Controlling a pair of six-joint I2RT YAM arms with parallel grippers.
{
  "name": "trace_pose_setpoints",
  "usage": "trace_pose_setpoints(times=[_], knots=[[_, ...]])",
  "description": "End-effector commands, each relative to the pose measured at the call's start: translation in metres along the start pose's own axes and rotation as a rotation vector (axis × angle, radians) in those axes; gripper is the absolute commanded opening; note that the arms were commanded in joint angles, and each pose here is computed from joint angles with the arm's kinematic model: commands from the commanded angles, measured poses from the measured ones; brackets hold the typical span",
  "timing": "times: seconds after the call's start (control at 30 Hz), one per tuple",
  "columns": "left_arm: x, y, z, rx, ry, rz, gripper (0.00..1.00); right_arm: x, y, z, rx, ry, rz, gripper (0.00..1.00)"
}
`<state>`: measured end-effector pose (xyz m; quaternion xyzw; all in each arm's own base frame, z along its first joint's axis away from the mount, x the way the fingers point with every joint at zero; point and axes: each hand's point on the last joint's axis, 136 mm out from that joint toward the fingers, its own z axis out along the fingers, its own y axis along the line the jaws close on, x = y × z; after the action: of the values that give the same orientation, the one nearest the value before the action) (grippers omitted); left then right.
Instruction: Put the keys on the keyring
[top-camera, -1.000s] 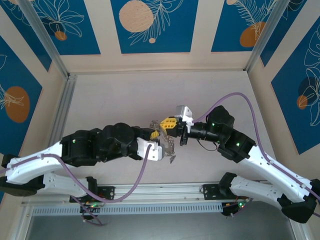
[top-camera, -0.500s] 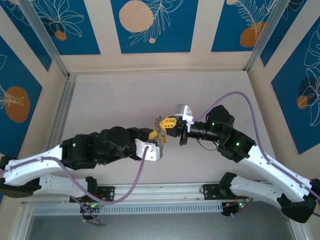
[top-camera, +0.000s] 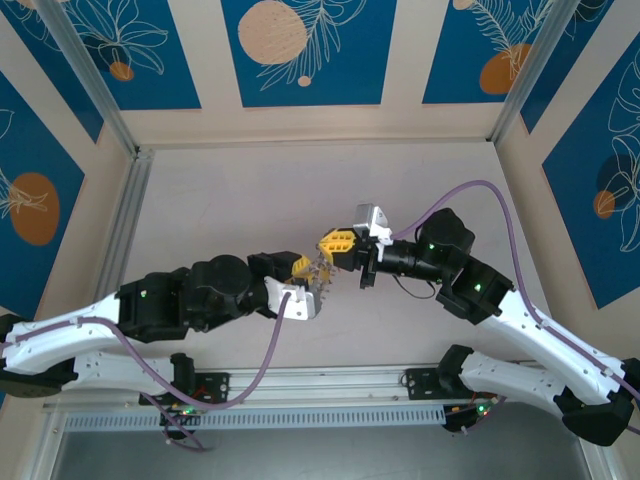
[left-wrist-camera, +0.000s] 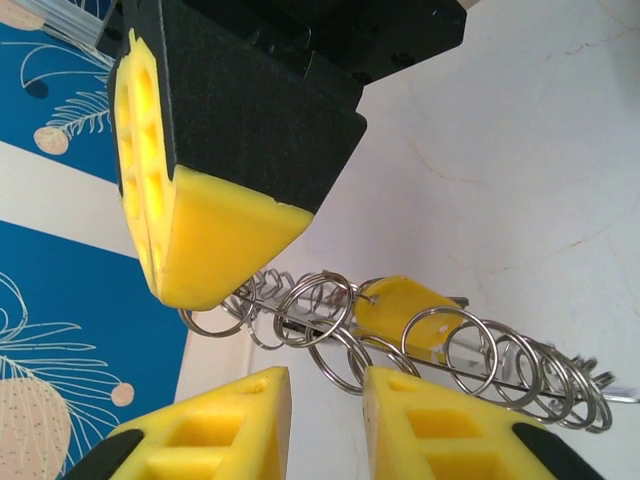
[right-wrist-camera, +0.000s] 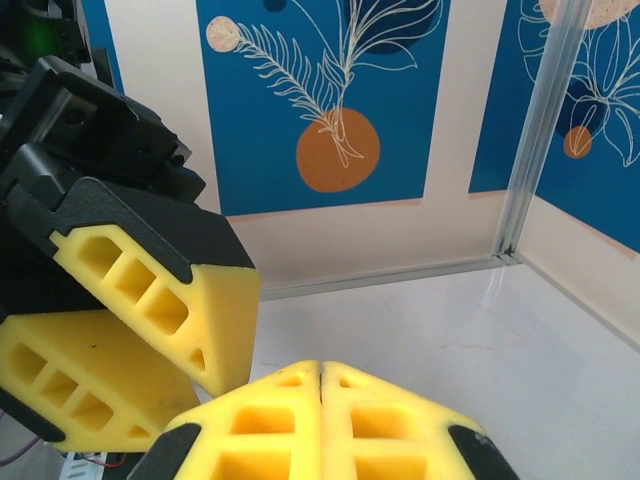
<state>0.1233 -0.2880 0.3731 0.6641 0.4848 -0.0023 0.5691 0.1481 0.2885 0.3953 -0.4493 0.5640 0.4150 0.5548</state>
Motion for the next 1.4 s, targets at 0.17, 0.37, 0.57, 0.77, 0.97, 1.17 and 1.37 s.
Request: trace_pose_setpoints(times=[0.17,0.37,0.57,0.77,0.97,1.17,1.37], knots=[[-0.005,0.008,0.008,-0.039,-0.014,0.03,0.26,-0.031,0.003,-0.004,-0.009,-0.087,-0.014,0.0],[-0.011,0.009,0.011,-0.034,-0.033,0.041,0.26,-0.029,0.001,-0.002,-0.006,-0.086,-0.01,0.0],[-0.017,0.009,0.015,-0.031,-0.051,0.041,0.26,-0.028,-0.001,-0.001,0.004,-0.085,-0.004,0.0],[-0.017,0.021,0.011,-0.061,-0.067,-0.01,0.25,-0.028,-0.001,-0.001,0.002,-0.086,-0.001,0.0],[-0.001,0.039,-0.01,-0.059,-0.073,-0.149,0.27,-0.029,0.001,-0.001,-0.011,-0.091,-0.007,0.0],[0.017,0.046,-0.022,-0.005,-0.088,-0.306,0.43,-0.03,0.009,0.0,-0.064,-0.095,-0.01,0.0],[0.008,0.045,-0.022,0.092,-0.148,-0.385,0.53,-0.029,0.016,0.001,-0.11,-0.08,-0.005,0.0]])
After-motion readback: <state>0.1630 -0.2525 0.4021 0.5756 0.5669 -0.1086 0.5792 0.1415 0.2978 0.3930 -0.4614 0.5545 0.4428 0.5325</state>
